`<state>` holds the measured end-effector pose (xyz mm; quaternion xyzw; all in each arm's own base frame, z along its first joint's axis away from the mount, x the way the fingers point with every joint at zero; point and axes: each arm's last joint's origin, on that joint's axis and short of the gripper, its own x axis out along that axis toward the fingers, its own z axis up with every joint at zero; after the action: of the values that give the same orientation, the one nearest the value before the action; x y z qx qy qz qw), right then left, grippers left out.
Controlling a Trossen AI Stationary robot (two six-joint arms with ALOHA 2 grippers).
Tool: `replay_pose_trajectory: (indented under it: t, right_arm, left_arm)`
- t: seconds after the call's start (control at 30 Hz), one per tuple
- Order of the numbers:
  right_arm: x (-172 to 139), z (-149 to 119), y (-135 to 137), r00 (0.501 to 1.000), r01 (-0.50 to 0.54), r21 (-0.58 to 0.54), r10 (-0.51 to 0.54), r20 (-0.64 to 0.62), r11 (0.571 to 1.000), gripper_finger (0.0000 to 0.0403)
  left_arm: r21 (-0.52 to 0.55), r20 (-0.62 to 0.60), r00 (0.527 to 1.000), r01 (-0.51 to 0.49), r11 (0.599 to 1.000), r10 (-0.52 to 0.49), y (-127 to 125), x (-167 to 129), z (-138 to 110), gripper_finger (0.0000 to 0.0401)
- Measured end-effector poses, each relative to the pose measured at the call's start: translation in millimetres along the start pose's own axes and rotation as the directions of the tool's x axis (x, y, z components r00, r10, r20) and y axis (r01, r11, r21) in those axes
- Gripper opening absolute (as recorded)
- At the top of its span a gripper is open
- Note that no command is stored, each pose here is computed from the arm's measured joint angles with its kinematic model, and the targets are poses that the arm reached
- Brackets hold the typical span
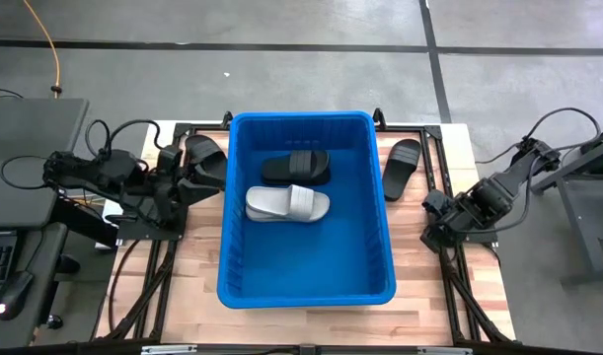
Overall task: Pick and place slides into bin
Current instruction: Put the black slide into the blue bin
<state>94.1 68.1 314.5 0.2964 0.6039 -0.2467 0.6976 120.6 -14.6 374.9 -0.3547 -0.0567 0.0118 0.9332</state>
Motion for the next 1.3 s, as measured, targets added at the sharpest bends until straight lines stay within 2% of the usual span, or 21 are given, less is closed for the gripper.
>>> replay_pose_trajectory:
  t: [0.13,0.27,0.33,0.43,0.63,0.8,0.9,0.93,1.03,1.17,1.2,1.3]
  right_arm:
    - [10,1,-7,1.000,0.013,0.029,-0.013,0.004,1.000,0.0287]
    - [20,4,-9,0.993,0.053,0.081,-0.061,0.104,0.995,0.0287]
    - [24,6,-7,0.988,0.040,0.118,-0.057,0.144,0.992,0.0287]
    - [31,7,-9,0.981,0.069,0.152,-0.095,0.171,0.986,0.0287]
    - [39,13,-15,0.932,0.094,0.320,-0.196,0.306,0.943,0.0287]
    - [39,19,-18,0.898,-0.012,0.563,-0.239,0.370,0.826,0.0287]
    - [39,22,-20,0.884,-0.111,0.724,-0.265,0.385,0.681,0.0287]
    - [39,23,-21,0.870,-0.152,0.748,-0.271,0.411,0.646,0.0287]
    - [38,28,-19,0.839,-0.249,0.775,-0.270,0.472,0.581,0.0287]
    - [38,34,-18,0.807,-0.315,0.777,-0.277,0.521,0.545,0.0287]
    - [38,36,-18,0.796,-0.346,0.780,-0.277,0.538,0.522,0.0287]
    - [44,42,-15,0.734,-0.464,0.753,-0.274,0.622,0.467,0.0287]
  left_arm:
    - [-0.010,-0.014,1.000,-0.014,1.000,0.014,1,5,-3,0.0193]
    - [-0.003,-0.020,0.999,-0.030,1.000,0.030,2,9,-5,0.0193]
    - [-0.008,-0.014,0.999,-0.041,0.999,0.041,2,10,-5,0.0193]
    - [-0.008,0.040,0.994,-0.100,0.995,0.101,4,10,-3,0.0193]
    - [0.016,0.136,0.979,-0.158,0.987,0.154,4,-2,4,0.0193]
    - [0.001,0.148,0.979,-0.141,0.990,0.139,4,-6,7,0.0193]
    - [0.001,0.122,0.988,-0.098,0.995,0.097,2,-7,7,0.0193]
    - [0.002,0.112,0.990,-0.085,0.996,0.085,2,-7,7,0.0193]
    - [-0.002,0.092,0.994,-0.060,0.998,0.060,1,-7,6,0.0193]
    - [-0.017,0.081,0.996,-0.046,0.999,0.048,1,-7,6,0.0193]
    - [-0.018,0.084,0.995,-0.048,0.999,0.049,1,-7,6,0.0193]
    - [-0.039,0.100,0.993,-0.064,0.997,0.068,1,-7,6,0.0193]
